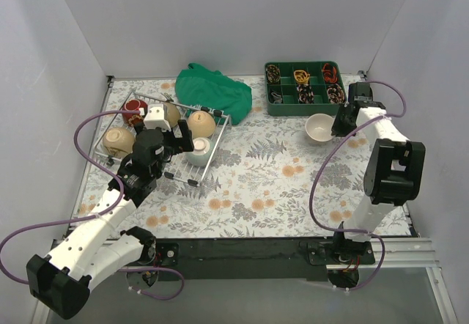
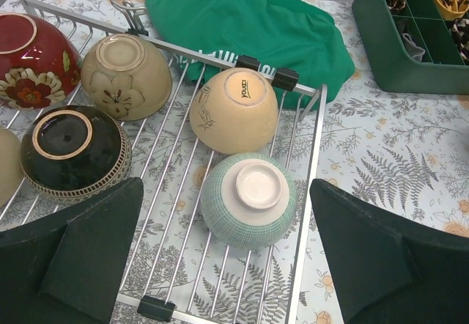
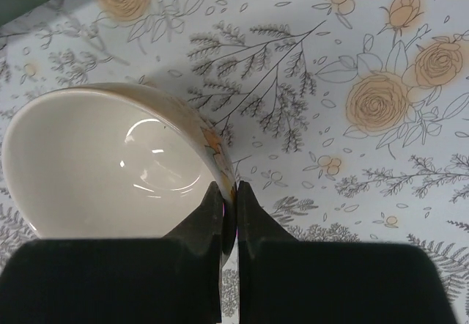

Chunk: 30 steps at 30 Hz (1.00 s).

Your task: Unload the bowls from the dish rack

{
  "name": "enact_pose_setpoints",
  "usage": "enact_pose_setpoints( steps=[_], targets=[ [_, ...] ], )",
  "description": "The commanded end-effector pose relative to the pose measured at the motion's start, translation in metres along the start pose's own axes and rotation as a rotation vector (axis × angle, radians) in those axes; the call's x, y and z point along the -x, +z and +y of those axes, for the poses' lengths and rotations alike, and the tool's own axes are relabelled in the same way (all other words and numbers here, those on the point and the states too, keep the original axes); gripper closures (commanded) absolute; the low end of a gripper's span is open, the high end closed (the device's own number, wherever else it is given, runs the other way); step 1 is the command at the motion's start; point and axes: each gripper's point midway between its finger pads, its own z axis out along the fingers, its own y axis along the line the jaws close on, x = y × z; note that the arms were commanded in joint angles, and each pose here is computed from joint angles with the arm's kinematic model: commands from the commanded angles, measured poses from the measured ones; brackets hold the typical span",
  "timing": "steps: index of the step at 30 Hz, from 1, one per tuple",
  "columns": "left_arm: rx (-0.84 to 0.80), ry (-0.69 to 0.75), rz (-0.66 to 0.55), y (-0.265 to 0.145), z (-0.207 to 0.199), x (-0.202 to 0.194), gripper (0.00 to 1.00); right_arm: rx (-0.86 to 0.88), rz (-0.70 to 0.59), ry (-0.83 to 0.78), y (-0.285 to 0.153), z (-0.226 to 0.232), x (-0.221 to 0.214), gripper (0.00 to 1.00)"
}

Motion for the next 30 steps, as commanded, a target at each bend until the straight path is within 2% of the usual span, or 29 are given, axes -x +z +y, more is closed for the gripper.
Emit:
enact_pose_setpoints(
  steps=[1, 9, 12, 13, 15, 16, 18, 19, 22, 25, 30],
  targets=[
    [0.016, 0.007, -0.023, -0.003, 0.005, 0.004, 0.02, 0.066, -0.01, 0.054, 0.009, 0.006, 0.029, 0.99],
    [0.002, 0.013, -0.021, -0.002, 0.002, 0.003, 0.02, 0.076, 0.021, 0.059, 0.035, 0.002, 0.033, 0.99],
    [-0.005, 0.016, -0.016, -0.002, 0.001, 0.001, 0.02, 0.069, 0.032, 0.055, 0.041, -0.002, 0.025, 0.88],
    [-0.008, 0.015, -0.018, -0.002, 0.001, 0.002, 0.02, 0.07, 0.028, 0.049, 0.041, -0.002, 0.025, 0.79],
    [-0.014, 0.015, -0.016, -0.002, 0.0, 0.002, 0.02, 0.069, 0.026, 0.044, 0.039, -0.003, 0.022, 0.69],
    [-0.018, 0.015, -0.014, -0.002, -0.001, 0.001, 0.02, 0.07, 0.021, 0.041, 0.036, -0.003, 0.022, 0.58],
    [-0.022, 0.014, -0.016, -0.002, -0.002, 0.001, 0.02, 0.075, -0.01, 0.034, 0.023, -0.002, 0.027, 0.45],
    [-0.023, 0.015, -0.014, -0.002, -0.002, 0.001, 0.02, 0.07, -0.02, 0.035, 0.018, -0.003, 0.027, 0.33],
    [-0.026, 0.015, -0.013, -0.002, -0.003, 0.001, 0.02, 0.061, -0.089, 0.027, -0.01, -0.005, 0.035, 0.15],
    [-0.024, 0.016, -0.009, -0.002, -0.002, -0.001, 0.02, 0.047, -0.165, 0.022, -0.043, -0.007, 0.037, 0.05],
    [-0.003, 0.009, 0.013, 0.004, -0.001, -0.006, 0.02, 0.121, -0.278, -0.033, -0.097, 0.016, 0.02, 0.02]
  ],
)
